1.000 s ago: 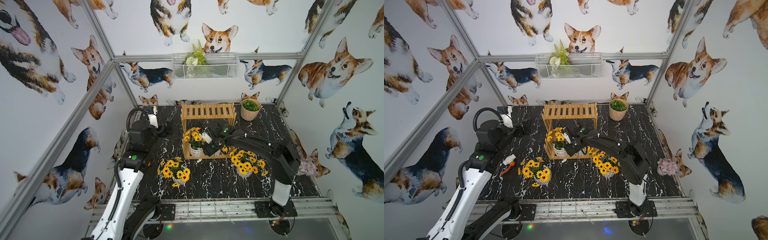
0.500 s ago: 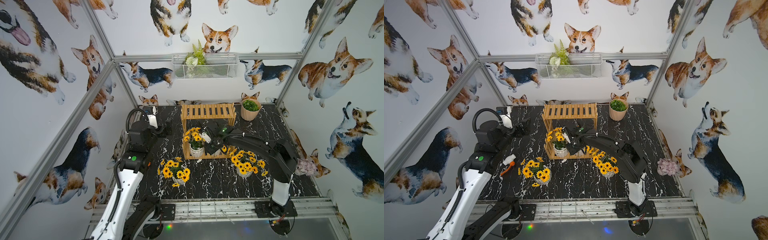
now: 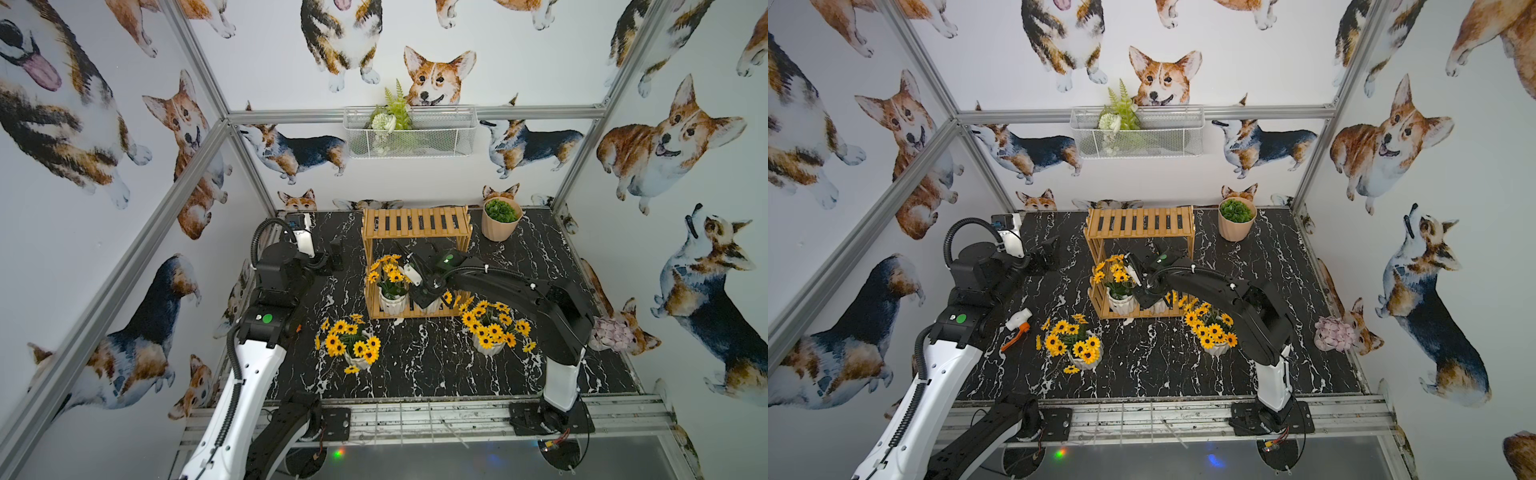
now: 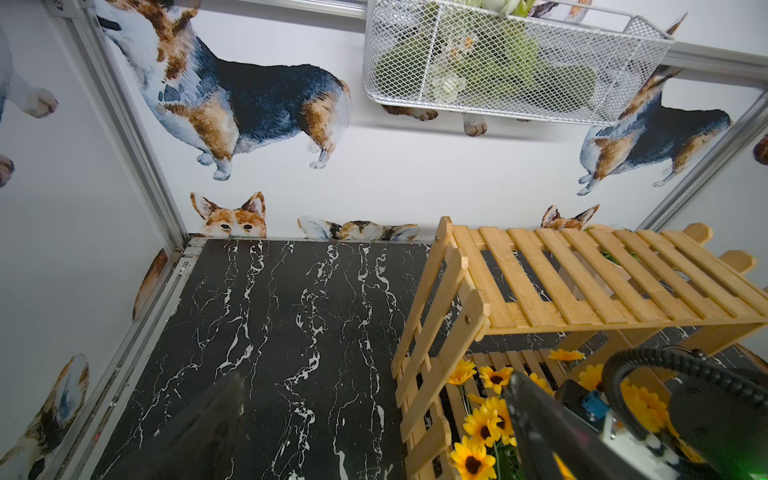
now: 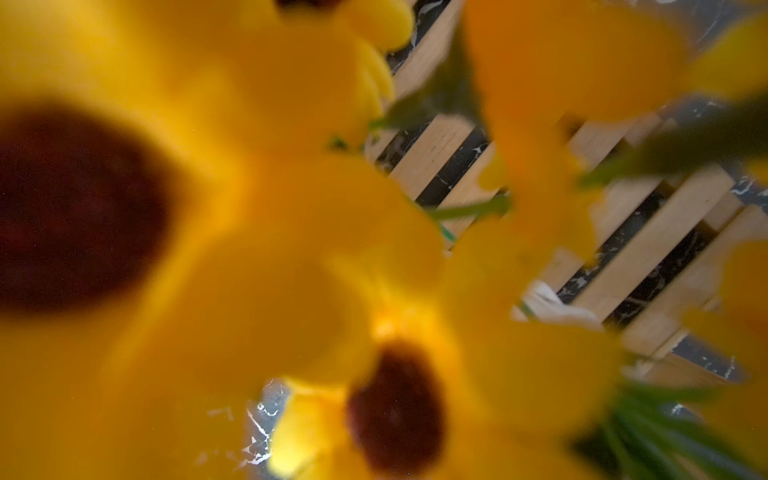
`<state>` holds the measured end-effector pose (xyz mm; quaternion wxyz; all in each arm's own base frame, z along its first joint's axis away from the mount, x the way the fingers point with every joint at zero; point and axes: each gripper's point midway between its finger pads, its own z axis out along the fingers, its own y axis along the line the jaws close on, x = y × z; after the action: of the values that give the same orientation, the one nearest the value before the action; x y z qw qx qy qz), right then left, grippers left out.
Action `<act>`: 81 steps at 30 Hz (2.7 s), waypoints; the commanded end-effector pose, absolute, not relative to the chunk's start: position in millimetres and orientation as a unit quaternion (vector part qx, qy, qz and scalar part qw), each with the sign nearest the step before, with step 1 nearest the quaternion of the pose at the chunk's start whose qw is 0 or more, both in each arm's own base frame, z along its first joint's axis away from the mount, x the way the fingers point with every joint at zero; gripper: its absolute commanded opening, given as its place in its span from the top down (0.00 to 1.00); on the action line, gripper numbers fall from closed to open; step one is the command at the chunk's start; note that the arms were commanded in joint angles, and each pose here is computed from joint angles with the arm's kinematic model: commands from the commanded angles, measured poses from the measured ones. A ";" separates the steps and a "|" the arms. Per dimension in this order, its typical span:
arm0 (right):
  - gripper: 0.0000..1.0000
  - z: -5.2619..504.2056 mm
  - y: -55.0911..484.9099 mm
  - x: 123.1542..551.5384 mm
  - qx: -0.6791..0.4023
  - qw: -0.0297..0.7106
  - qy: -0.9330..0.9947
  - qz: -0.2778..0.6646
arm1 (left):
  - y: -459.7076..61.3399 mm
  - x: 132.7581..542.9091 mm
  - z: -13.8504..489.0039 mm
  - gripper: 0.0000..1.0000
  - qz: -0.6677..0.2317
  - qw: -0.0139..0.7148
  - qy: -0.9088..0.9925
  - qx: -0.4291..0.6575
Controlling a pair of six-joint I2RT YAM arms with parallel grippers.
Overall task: Take the sunflower pots off the shelves
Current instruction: Pick up the sunflower pot from the shelf, then place the sunflower pot at the center of the board.
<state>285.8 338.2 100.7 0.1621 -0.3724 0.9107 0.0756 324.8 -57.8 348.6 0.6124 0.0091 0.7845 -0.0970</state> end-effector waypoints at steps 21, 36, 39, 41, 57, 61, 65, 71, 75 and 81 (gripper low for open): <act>1.00 128.1 330.4 277.3 -0.408 0.185 0.893 0.031 | -55.1 325.0 356.7 0.00 -0.092 0.628 0.773 0.007; 1.00 139.4 320.6 247.6 -0.410 0.187 0.892 0.026 | -57.0 322.7 360.4 0.00 -0.099 0.633 0.768 0.009; 1.00 140.8 318.7 240.3 -0.408 0.187 0.893 0.030 | -57.3 322.2 360.8 0.00 -0.101 0.633 0.767 0.009; 1.00 141.0 317.5 234.5 -0.408 0.187 0.893 0.030 | -57.3 322.3 360.7 0.00 -0.101 0.633 0.767 0.008; 1.00 120.8 304.8 191.0 -0.403 0.161 0.900 0.033 | -57.1 317.5 365.0 0.00 -0.108 0.637 0.763 0.004; 1.00 115.6 305.6 184.0 -0.401 0.156 0.902 0.041 | -56.6 316.3 364.2 0.00 -0.107 0.637 0.763 0.004; 1.00 111.8 306.4 180.1 -0.398 0.156 0.903 0.047 | -56.7 314.6 365.4 0.00 -0.110 0.639 0.761 0.003; 1.00 102.9 304.5 176.1 -0.395 0.148 0.905 0.047 | -56.3 313.4 366.1 0.00 -0.110 0.641 0.760 0.002; 1.00 98.7 305.5 173.6 -0.396 0.148 0.905 0.052 | -55.9 313.6 365.1 0.00 -0.109 0.639 0.761 0.002; 1.00 89.9 302.9 169.7 -0.398 0.142 0.905 0.048 | -55.9 313.2 364.8 0.00 -0.109 0.640 0.761 0.002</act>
<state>168.0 297.4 88.6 0.1295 -0.4064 0.9036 0.0390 312.2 -56.2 357.6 0.6279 0.0043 0.7710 -0.1064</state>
